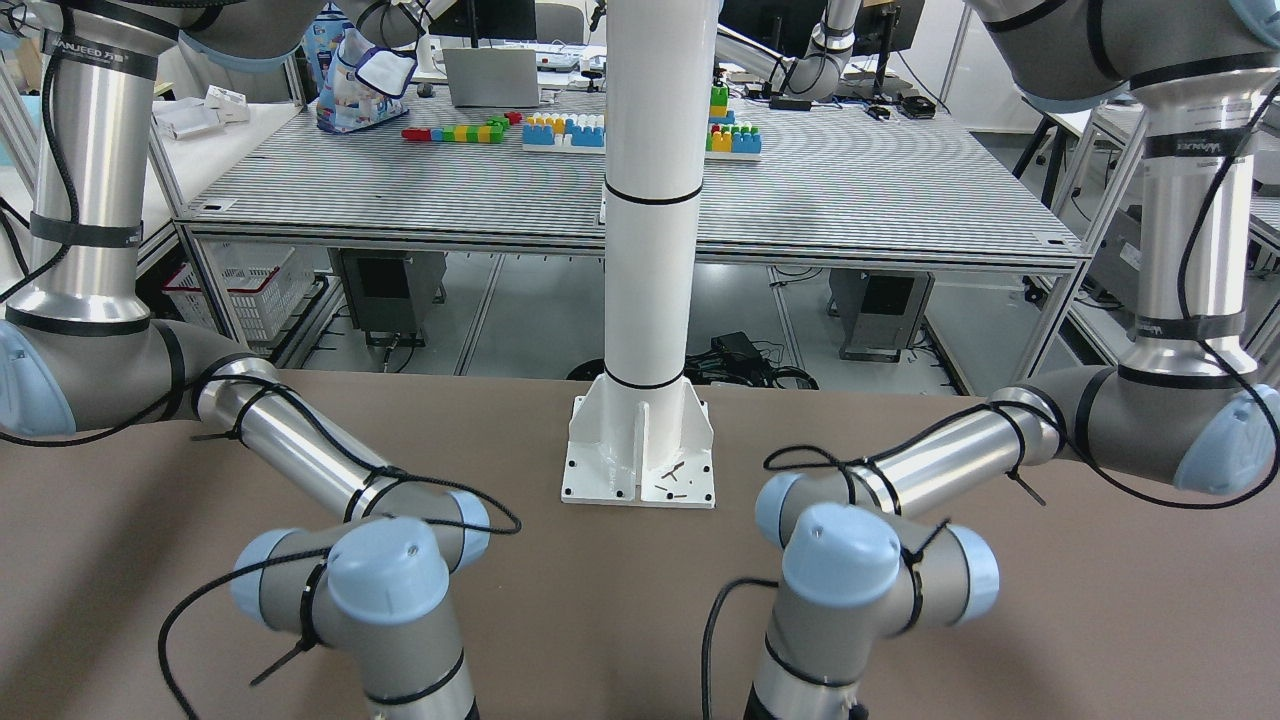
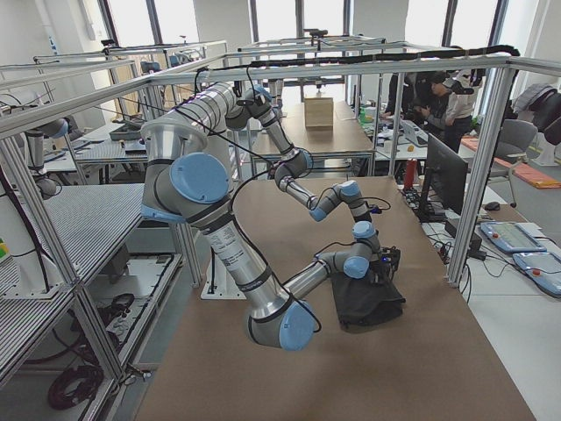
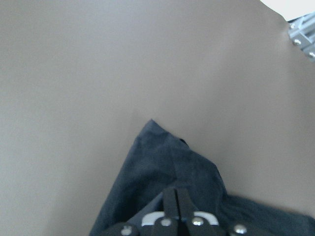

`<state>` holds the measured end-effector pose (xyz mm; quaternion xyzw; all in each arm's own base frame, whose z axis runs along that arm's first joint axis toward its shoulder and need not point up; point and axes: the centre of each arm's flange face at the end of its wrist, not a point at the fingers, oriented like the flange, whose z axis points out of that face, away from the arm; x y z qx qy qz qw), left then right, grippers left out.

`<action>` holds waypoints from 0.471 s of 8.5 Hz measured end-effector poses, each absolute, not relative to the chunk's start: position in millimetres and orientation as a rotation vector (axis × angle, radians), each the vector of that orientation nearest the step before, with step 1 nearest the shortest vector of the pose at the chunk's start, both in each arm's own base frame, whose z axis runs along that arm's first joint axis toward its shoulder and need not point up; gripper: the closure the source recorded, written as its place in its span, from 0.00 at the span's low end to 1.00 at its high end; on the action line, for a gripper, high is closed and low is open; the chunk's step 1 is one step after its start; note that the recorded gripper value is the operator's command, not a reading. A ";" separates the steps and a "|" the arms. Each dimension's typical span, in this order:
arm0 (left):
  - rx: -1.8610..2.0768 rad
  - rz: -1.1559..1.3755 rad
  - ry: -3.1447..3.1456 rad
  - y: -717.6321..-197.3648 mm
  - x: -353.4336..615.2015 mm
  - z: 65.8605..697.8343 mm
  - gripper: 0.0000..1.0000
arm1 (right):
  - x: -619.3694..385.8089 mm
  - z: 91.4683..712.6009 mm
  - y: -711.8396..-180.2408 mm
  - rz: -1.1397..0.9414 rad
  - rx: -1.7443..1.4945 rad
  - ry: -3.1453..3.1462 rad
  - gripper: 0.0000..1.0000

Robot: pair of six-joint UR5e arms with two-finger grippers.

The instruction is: Fold clothes

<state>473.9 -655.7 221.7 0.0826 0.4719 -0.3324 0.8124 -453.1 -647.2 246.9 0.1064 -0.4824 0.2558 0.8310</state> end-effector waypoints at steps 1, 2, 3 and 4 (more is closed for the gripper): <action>0.203 -0.696 0.999 -687.3 473.5 244.9 0.00 | -451.5 260.5 -669.3 0.503 0.267 -1.012 0.06; 0.224 -0.682 0.992 -704.6 470.9 257.7 0.00 | -448.9 270.0 -682.8 0.453 0.311 -0.999 0.06; 0.238 -0.672 0.989 -713.1 469.6 261.9 0.00 | -445.6 275.5 -690.5 0.415 0.346 -0.987 0.06; 0.249 -0.664 0.987 -717.2 468.2 262.6 0.00 | -442.8 279.2 -695.3 0.380 0.377 -0.974 0.06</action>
